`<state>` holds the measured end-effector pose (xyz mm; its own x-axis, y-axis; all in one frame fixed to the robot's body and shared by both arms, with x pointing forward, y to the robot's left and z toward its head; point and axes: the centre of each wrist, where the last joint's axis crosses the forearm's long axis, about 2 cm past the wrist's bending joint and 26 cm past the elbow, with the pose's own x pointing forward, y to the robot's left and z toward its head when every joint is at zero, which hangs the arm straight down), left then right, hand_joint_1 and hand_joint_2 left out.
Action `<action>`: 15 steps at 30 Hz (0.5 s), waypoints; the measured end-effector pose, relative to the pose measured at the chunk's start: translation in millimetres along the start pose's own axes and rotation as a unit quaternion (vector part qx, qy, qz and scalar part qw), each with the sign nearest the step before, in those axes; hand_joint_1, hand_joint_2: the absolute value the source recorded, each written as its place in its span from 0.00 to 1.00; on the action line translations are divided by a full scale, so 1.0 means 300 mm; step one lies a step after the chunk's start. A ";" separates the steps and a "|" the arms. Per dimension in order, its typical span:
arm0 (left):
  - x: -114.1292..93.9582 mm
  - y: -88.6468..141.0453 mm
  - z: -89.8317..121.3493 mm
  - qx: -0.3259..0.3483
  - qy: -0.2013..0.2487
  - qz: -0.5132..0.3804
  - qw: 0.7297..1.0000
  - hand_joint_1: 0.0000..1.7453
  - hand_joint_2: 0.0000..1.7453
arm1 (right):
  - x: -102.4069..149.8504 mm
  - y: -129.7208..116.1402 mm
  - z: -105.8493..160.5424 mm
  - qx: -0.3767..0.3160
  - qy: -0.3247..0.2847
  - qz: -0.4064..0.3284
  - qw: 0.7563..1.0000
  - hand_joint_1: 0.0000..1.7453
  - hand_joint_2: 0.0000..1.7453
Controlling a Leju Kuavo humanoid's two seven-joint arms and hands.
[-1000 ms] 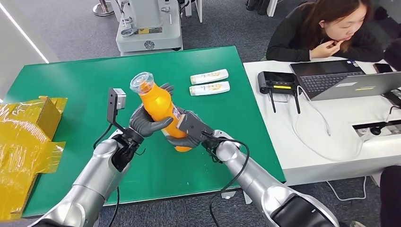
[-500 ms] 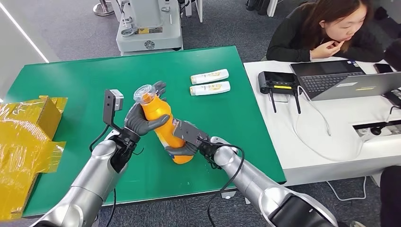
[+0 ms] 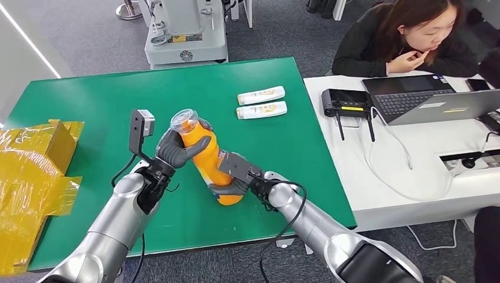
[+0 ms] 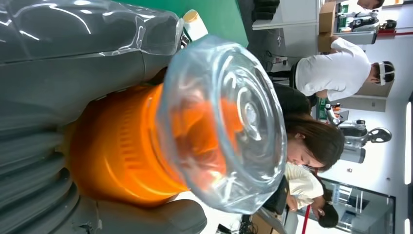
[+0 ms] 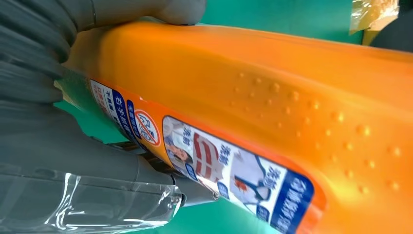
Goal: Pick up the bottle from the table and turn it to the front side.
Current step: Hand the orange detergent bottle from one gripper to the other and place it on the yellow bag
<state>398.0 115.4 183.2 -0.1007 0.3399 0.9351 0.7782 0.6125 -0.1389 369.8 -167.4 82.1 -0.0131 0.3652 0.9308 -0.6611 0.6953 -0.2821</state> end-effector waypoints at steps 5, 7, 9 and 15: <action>0.000 0.000 0.000 0.000 0.001 0.000 1.000 1.00 1.00 | -0.003 0.001 0.001 0.002 0.002 0.002 1.000 1.00 1.00; 0.000 0.000 0.000 0.000 0.001 -0.001 1.000 1.00 1.00 | -0.003 0.001 0.002 0.002 0.002 0.002 1.000 1.00 1.00; 0.000 0.000 0.000 0.000 0.001 -0.001 1.000 1.00 1.00 | -0.003 0.001 0.002 0.002 0.002 0.002 1.000 1.00 1.00; 0.001 0.000 0.000 -0.005 0.002 0.010 1.000 1.00 1.00 | -0.004 0.001 0.002 -0.001 0.002 0.003 1.000 1.00 1.00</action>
<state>397.9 115.3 183.5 -0.0821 0.3490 0.9335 0.7858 0.5988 -0.1547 369.2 -168.1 80.9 -0.0146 0.3722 0.9280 -0.6593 0.6942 -0.2888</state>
